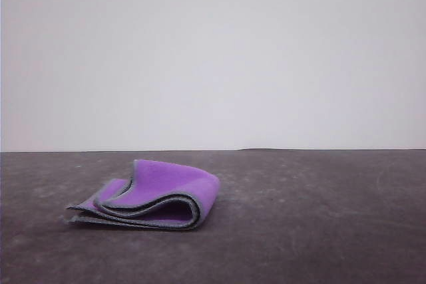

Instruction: Fold clothes

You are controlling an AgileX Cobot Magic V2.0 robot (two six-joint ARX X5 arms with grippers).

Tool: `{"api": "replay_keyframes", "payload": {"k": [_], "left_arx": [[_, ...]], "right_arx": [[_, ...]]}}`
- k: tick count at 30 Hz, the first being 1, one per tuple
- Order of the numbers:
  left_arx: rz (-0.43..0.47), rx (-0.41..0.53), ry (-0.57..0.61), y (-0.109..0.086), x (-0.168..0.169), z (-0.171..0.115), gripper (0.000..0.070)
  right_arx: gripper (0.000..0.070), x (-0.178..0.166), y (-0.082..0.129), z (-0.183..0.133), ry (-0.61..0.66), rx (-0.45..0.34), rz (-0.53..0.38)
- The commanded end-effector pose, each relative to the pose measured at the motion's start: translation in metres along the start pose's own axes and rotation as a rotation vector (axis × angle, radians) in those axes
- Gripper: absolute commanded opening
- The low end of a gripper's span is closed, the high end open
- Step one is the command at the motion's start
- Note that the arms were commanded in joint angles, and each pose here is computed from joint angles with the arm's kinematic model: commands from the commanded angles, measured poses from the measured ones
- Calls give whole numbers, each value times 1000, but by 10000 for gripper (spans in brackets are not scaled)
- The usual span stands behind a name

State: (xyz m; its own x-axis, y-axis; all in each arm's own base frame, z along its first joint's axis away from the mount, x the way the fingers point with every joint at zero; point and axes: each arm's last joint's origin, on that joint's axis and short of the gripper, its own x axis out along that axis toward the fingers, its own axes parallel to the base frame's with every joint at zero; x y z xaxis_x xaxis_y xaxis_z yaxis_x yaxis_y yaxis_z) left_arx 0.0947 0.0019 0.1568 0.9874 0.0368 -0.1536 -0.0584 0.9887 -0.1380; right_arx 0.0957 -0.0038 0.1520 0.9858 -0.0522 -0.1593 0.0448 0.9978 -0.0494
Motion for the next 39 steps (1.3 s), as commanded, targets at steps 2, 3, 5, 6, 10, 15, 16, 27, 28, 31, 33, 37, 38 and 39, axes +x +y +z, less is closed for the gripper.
{"api": "replay_keyframes", "payload": {"k": [2, 3, 5, 6, 10, 15, 16, 27, 28, 31, 33, 37, 38, 39], "left_arx": [[6, -2, 25, 1, 2, -7, 16], [6, -2, 25, 1, 2, -7, 16], [6, -2, 25, 1, 2, -7, 16], [6, -2, 25, 1, 2, -7, 16], [6, -2, 25, 1, 2, -7, 16], [6, -2, 25, 1, 2, -7, 16], [6, -2, 25, 1, 2, -7, 16], [6, -2, 25, 1, 2, -7, 16], [6, -2, 25, 1, 2, -7, 16], [6, -2, 25, 1, 2, -7, 16], [6, -2, 25, 1, 2, -7, 16], [6, -2, 25, 1, 2, -7, 16], [6, -2, 25, 1, 2, -7, 16], [6, -2, 25, 1, 2, -7, 16]], "right_arx": [[9, 0, 0, -2, 12, 10, 1], [9, 0, 0, -2, 10, 11, 0], [9, 0, 0, -1, 2, 12, -2], [9, 0, 0, -1, -3, 12, -2], [9, 0, 0, 0, -13, 13, -3], [9, 0, 0, 0, -12, 13, -3], [9, 0, 0, 0, -12, 13, -3], [9, 0, 0, 0, -12, 13, -3], [9, 0, 0, 0, -12, 13, -3], [9, 0, 0, 0, -12, 13, -3], [9, 0, 0, 0, -12, 13, -3], [9, 0, 0, 0, -12, 13, -3], [9, 0, 0, 0, -12, 13, -3], [9, 0, 0, 0, -12, 13, -3]]}}
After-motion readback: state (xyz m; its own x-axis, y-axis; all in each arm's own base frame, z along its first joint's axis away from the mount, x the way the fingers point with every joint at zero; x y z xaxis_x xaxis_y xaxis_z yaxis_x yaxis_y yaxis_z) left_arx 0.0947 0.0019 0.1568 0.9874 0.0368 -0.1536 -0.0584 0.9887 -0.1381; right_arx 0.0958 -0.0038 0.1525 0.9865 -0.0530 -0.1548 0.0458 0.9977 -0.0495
